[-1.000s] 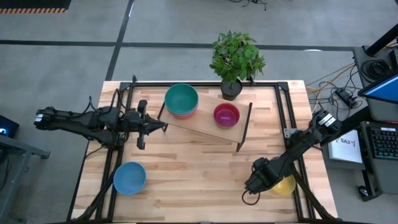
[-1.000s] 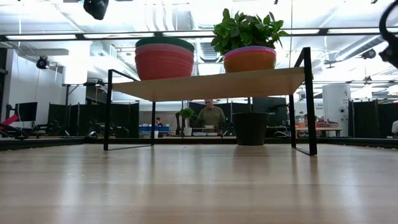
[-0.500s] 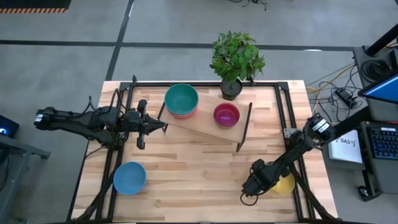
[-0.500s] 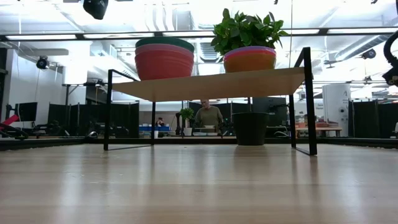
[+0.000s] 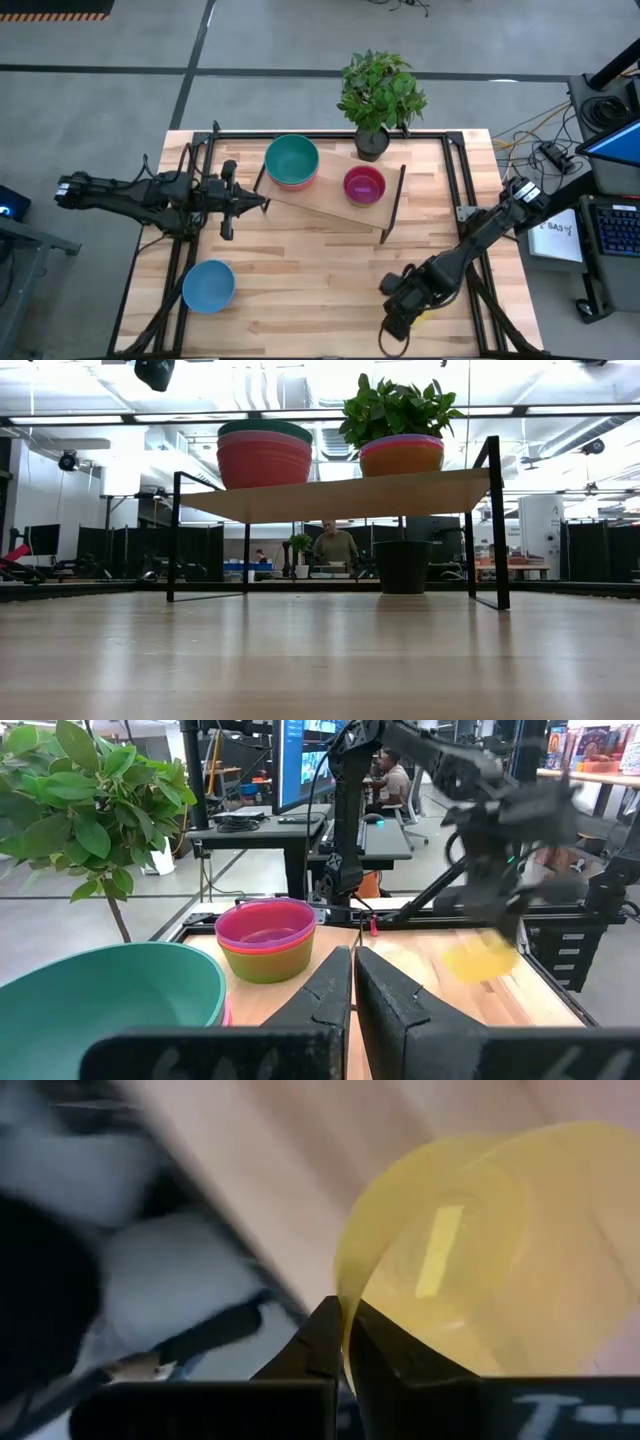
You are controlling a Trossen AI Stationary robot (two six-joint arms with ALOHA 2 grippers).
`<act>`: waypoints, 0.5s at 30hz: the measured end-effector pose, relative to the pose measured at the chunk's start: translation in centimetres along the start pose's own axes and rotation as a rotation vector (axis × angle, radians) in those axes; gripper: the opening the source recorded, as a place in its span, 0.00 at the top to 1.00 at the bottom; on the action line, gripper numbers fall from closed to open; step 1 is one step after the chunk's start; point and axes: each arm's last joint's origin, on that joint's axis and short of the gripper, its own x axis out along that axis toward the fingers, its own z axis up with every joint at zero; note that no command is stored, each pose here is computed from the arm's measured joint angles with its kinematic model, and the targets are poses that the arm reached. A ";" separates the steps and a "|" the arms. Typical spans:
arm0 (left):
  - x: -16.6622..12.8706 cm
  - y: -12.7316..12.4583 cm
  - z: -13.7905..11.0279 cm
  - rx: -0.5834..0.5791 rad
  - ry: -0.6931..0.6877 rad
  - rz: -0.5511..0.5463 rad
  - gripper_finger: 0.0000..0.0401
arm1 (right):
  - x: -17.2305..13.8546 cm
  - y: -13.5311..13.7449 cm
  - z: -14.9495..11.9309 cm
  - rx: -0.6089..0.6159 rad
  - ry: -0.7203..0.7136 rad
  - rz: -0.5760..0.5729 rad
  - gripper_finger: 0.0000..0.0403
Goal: Place and stack bowls onto a shelf
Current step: Stack the yellow bowl on top of the violet bowl on the shelf
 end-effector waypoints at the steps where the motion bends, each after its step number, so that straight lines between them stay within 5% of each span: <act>1: 0.0 0.0 0.0 0.003 0.000 0.000 1.00 | -0.6 0.8 0.2 -0.070 -0.041 0.041 0.98; 6: 0.0 0.0 0.0 0.005 0.001 0.000 1.00 | -4.7 4.2 1.8 -0.387 -0.339 0.149 0.98; 15: 0.1 0.0 0.0 0.006 0.001 0.000 1.00 | -11.7 6.6 4.5 -0.832 -0.774 -0.010 0.98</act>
